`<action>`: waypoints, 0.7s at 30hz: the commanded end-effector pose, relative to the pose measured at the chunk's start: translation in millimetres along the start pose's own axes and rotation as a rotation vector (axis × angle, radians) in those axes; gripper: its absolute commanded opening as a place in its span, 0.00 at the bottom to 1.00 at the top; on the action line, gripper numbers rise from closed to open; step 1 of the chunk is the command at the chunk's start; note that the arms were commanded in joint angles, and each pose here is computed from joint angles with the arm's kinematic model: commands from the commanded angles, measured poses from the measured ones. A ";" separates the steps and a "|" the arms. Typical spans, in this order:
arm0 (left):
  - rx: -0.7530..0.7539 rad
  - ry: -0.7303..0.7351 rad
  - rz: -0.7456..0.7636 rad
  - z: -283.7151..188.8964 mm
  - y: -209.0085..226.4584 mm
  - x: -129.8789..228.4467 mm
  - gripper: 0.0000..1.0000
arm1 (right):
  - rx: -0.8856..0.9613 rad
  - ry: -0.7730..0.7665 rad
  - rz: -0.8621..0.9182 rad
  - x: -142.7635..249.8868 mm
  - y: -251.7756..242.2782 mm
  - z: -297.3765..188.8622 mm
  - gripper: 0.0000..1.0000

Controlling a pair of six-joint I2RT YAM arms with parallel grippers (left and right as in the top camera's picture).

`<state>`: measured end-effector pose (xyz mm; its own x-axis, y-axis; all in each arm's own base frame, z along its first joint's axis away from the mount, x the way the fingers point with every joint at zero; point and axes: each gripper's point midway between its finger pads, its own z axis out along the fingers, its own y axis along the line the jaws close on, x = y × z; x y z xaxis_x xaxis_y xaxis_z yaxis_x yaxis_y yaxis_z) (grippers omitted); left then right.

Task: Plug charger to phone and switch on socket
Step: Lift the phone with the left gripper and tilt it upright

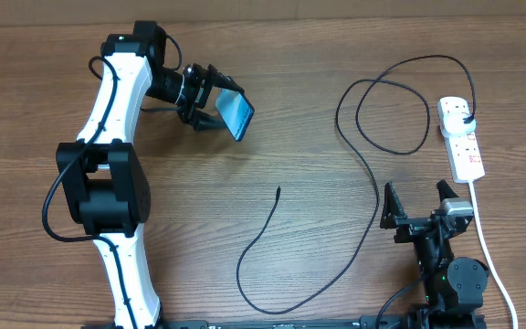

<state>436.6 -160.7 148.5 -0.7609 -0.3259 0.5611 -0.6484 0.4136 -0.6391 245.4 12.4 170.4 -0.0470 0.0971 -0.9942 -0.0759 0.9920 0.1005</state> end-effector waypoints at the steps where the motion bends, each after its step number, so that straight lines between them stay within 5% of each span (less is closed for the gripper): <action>1: 0.132 0.108 0.039 -4.0 -29.6 22.5 0.04 | 0.006 -0.008 0.001 -0.3 -1.0 -0.2 1.00; 21: 0.260 0.266 -0.058 -13.3 -48.6 50.6 0.04 | 0.006 -0.008 0.001 -0.3 -1.0 -0.2 1.00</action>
<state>428.9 -180.3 195.0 -0.7158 -0.1491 0.6822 -0.6969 0.2144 -0.6844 245.4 12.3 170.6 -0.0461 0.0968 -0.9942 -0.0753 0.9921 0.1000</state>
